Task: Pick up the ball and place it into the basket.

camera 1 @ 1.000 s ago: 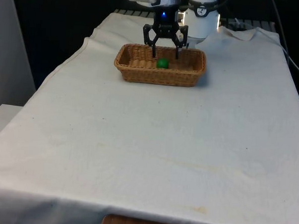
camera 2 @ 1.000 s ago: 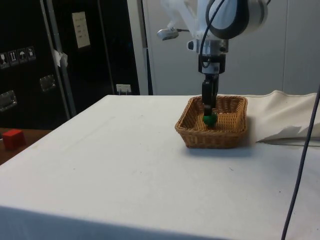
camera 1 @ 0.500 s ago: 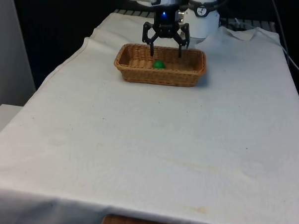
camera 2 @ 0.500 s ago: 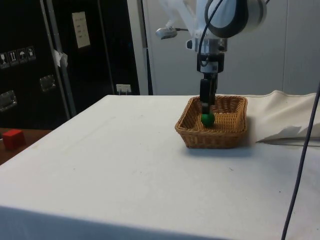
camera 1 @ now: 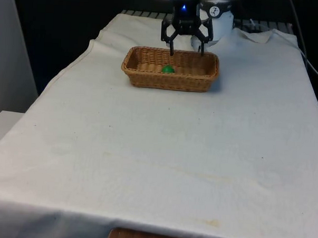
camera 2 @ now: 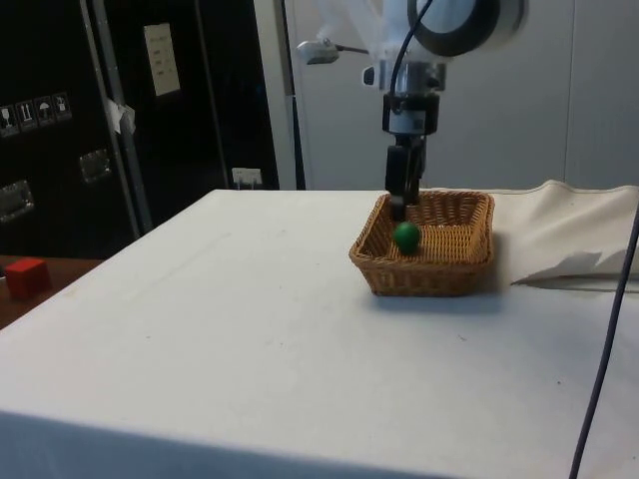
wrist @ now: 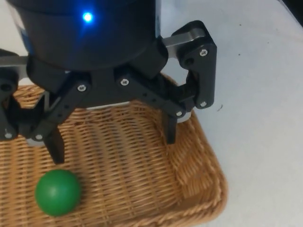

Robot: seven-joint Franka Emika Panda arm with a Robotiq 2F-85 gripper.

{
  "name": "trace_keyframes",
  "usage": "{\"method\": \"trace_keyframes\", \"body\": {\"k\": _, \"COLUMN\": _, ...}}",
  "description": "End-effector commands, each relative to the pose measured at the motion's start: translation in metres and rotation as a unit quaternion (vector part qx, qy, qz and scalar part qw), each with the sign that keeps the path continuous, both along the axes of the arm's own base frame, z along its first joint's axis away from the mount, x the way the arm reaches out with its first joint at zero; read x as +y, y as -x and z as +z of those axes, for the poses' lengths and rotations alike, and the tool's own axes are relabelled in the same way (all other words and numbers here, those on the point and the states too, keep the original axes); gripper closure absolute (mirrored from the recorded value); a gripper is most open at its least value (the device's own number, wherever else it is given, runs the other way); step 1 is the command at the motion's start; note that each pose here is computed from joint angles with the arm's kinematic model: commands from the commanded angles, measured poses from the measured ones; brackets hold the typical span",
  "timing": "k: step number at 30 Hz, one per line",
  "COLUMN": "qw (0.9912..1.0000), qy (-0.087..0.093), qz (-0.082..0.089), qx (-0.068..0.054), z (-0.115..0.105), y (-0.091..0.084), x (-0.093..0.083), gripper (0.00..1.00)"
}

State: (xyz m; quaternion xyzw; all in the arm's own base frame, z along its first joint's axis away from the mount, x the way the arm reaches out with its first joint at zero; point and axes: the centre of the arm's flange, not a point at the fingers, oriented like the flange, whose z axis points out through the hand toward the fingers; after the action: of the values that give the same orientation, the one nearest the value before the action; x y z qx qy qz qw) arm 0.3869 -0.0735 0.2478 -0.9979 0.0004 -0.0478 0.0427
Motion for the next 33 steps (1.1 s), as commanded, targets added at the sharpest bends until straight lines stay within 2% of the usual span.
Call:
{"method": "trace_keyframes", "body": {"k": 1, "qw": 0.99995, "qy": 0.009, "qz": -0.003, "qx": 0.004, "z": 0.001, "y": -0.004, "x": -0.001, "gripper": 0.00}}
{"method": "trace_keyframes", "body": {"k": 4, "qw": 0.99996, "qy": 0.008, "qz": -0.003, "qx": 0.002, "z": 0.006, "y": -0.006, "x": 0.004, "gripper": 0.00}}
{"method": "trace_keyframes", "body": {"k": 5, "qw": 1.00000, "qy": -0.001, "qz": -0.001, "qx": -0.002, "z": 0.004, "y": -0.002, "x": 0.005, "gripper": 0.00}}
{"method": "trace_keyframes", "body": {"k": 6, "qw": 0.99996, "qy": 0.008, "qz": -0.003, "qx": 0.002, "z": 0.007, "y": -0.006, "x": 0.006, "gripper": 0.00}}
{"method": "trace_keyframes", "body": {"k": 13, "qw": 0.99994, "qy": 0.009, "qz": -0.001, "qx": -0.005, "z": 0.019, "y": -0.014, "x": 0.018, "gripper": 0.00}}
{"method": "trace_keyframes", "body": {"k": 14, "qw": 0.99996, "qy": 0.000, "qz": 0.001, "qx": -0.009, "z": 0.018, "y": -0.010, "x": 0.019, "gripper": 0.00}}
{"method": "trace_keyframes", "body": {"k": 15, "qw": 0.99993, "qy": 0.010, "qz": -0.001, "qx": -0.006, "z": 0.020, "y": -0.015, "x": 0.020, "gripper": 0.00}}
{"method": "trace_keyframes", "body": {"k": 24, "qw": 0.99971, "qy": 0.016, "qz": 0.012, "qx": -0.013, "z": 0.037, "y": -0.027, "x": 0.036, "gripper": 0.00}}
{"method": "trace_keyframes", "body": {"k": 25, "qw": 0.99974, "qy": 0.007, "qz": 0.014, "qx": -0.017, "z": 0.037, "y": -0.025, "x": 0.036, "gripper": 0.00}}
{"method": "trace_keyframes", "body": {"k": 26, "qw": 0.99967, "qy": 0.017, "qz": 0.014, "qx": -0.014, "z": 0.038, "y": -0.028, "x": 0.037, "gripper": 0.00}}
{"method": "trace_keyframes", "body": {"k": 32, "qw": 0.99935, "qy": 0.021, "qz": 0.023, "qx": -0.018, "z": 0.047, "y": -0.037, "x": 0.045, "gripper": 0.00}}
{"method": "trace_keyframes", "body": {"k": 33, "qw": 0.99940, "qy": 0.010, "qz": 0.025, "qx": -0.022, "z": 0.049, "y": -0.035, "x": 0.046, "gripper": 0.00}}
